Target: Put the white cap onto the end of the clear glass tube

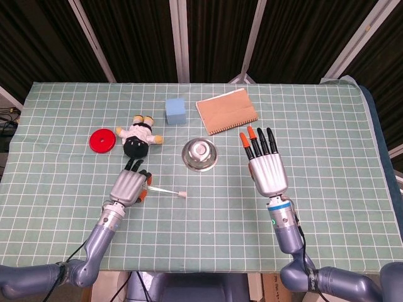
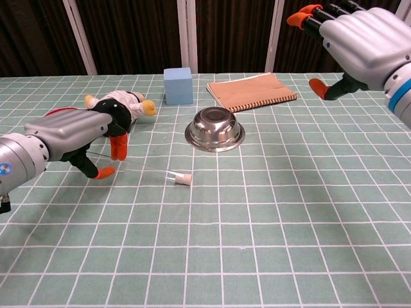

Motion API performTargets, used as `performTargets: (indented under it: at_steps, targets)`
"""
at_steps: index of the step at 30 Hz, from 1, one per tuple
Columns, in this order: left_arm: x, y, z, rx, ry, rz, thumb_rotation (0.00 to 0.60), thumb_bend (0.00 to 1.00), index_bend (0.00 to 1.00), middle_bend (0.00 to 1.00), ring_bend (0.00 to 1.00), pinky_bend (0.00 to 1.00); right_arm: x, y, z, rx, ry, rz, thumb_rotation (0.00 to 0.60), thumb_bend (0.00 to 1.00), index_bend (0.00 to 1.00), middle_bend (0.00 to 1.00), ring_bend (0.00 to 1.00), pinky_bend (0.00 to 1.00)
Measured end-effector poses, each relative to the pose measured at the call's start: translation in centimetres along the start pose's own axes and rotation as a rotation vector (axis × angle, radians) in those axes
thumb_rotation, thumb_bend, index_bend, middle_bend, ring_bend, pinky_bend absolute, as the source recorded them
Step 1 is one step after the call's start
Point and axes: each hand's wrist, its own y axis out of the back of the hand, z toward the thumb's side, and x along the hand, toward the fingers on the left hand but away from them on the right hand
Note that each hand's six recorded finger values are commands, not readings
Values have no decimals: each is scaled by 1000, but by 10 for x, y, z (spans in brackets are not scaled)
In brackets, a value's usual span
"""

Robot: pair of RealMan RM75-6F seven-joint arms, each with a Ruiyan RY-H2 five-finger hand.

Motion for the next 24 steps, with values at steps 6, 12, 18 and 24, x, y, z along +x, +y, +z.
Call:
performTargets:
  at_steps: [6, 12, 18, 24]
  targets:
    - [-12, 7, -11, 4, 34, -11, 600, 300, 388, 278, 65, 0, 16, -5, -14, -2, -17, 40, 600, 462, 0, 0, 0, 0]
    - [-28, 18, -31, -14, 90, -6, 600, 236, 214, 180, 25, 0, 41, -11, -34, -17, -44, 102, 600, 461, 0, 0, 0, 0]
    - [-49, 36, -47, -123, 121, 60, 600, 191, 96, 44, 0, 0, 70, -5, -64, -101, -99, 158, 600, 391, 0, 0, 0, 0]
    - [-87, 57, -69, -119, 90, 191, 600, 154, 51, 15, 0, 0, 108, 7, -107, -203, -163, 198, 600, 341, 0, 0, 0, 0]
